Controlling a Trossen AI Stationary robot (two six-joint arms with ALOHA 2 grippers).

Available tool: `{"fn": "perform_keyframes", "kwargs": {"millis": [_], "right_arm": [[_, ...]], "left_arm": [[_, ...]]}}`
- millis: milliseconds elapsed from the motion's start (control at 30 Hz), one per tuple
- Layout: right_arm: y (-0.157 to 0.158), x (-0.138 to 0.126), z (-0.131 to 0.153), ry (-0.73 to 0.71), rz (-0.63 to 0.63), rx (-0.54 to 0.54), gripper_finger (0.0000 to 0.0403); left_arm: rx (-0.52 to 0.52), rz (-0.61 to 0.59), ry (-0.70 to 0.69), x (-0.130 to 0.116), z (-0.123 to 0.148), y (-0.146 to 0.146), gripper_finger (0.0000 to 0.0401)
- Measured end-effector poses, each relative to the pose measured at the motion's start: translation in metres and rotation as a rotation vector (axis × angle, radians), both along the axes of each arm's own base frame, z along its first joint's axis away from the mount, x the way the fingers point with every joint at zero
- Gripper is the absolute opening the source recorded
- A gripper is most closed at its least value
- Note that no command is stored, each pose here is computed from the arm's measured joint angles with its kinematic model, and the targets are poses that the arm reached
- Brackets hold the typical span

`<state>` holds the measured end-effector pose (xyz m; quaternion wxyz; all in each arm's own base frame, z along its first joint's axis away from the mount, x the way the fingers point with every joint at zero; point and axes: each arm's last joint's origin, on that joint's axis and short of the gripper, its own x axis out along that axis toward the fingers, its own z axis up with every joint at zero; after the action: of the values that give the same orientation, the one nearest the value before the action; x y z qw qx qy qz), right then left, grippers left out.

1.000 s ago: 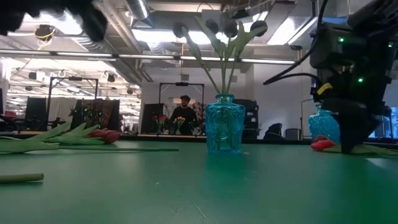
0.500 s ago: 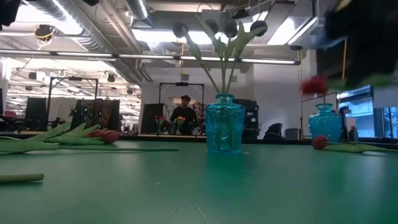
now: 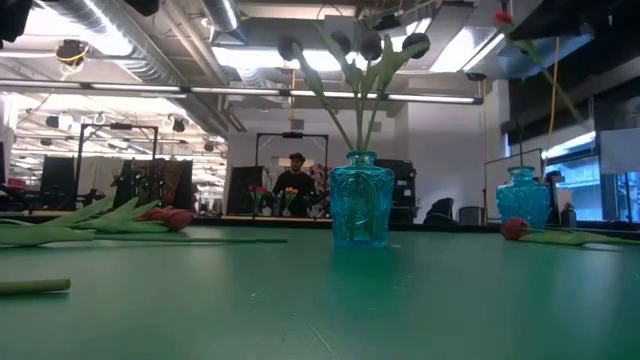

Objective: Sort flowers into vase by color
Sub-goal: Put the red tulip into the top blue vase

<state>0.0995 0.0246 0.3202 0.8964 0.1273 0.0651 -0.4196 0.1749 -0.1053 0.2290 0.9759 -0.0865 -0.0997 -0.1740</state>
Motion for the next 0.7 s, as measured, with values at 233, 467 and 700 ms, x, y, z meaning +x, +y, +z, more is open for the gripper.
{"fn": "perform_keyframes", "kwargs": {"millis": [233, 467, 700], "right_arm": [[-0.029, -0.010, 0.015, -0.095, -0.400, -0.181, 0.0001], [-0.051, 0.015, 0.022, 0.078, -0.559, -0.216, 0.0001], [-0.089, 0.047, 0.047, 0.119, -0.472, -0.272, 0.0001]], "left_arm": [[-0.005, 0.099, -0.003, 0.006, 0.001, 0.012, 0.0004], [-0.012, 0.175, -0.017, 0.013, 0.001, 0.026, 0.0004], [-0.021, 0.188, 0.015, 0.020, -0.005, 0.032, 0.0004]]}}
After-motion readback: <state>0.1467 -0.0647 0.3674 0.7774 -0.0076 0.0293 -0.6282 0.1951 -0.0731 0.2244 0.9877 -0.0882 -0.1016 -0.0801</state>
